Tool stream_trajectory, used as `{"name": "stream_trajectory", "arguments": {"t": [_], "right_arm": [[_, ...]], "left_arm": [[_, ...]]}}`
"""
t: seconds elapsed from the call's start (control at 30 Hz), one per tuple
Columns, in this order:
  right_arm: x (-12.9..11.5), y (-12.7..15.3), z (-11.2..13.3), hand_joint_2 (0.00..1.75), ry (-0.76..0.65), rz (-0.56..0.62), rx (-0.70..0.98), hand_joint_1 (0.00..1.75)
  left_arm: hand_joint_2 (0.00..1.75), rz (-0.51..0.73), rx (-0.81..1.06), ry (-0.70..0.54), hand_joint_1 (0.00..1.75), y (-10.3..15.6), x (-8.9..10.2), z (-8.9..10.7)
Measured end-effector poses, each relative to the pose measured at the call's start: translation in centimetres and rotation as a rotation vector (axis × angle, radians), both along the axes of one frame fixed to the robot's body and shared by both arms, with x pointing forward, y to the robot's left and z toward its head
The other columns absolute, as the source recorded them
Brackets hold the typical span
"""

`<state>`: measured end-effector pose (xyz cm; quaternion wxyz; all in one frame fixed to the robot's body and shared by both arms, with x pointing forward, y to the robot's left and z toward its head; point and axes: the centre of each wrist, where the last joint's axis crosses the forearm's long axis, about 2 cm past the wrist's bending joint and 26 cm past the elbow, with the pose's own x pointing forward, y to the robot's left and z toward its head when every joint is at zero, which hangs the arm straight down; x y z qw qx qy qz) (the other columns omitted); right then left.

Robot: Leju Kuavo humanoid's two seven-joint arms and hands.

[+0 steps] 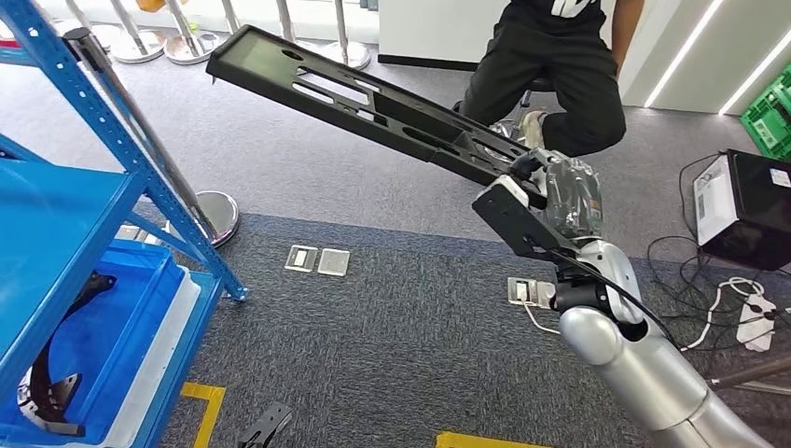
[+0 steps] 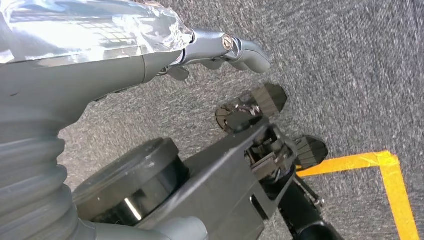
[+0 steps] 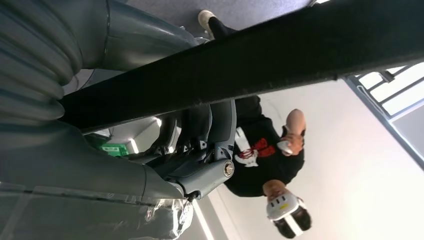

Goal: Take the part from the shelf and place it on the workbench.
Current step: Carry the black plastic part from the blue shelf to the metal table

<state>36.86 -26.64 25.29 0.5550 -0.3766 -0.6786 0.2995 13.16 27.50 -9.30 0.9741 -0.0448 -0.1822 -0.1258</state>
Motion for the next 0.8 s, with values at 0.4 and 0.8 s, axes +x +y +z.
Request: {"name": "stream_trajectory", "arguments": {"t": [0.4, 0.8], "right_arm": [[0.12, 0.61, -0.05, 1.75, -0.008, 0.023, -0.013, 1.75], [0.31, 0.60, -0.23, 1.75, -0.002, 0.023, -0.005, 1.75]], "left_arm": [[1.75, -0.007, 0.010, 0.008, 0.00, 0.02, -0.28, -0.08], [1.75, -0.009, 0.012, 0.004, 0.00, -0.02, 0.00, 0.00]]}}
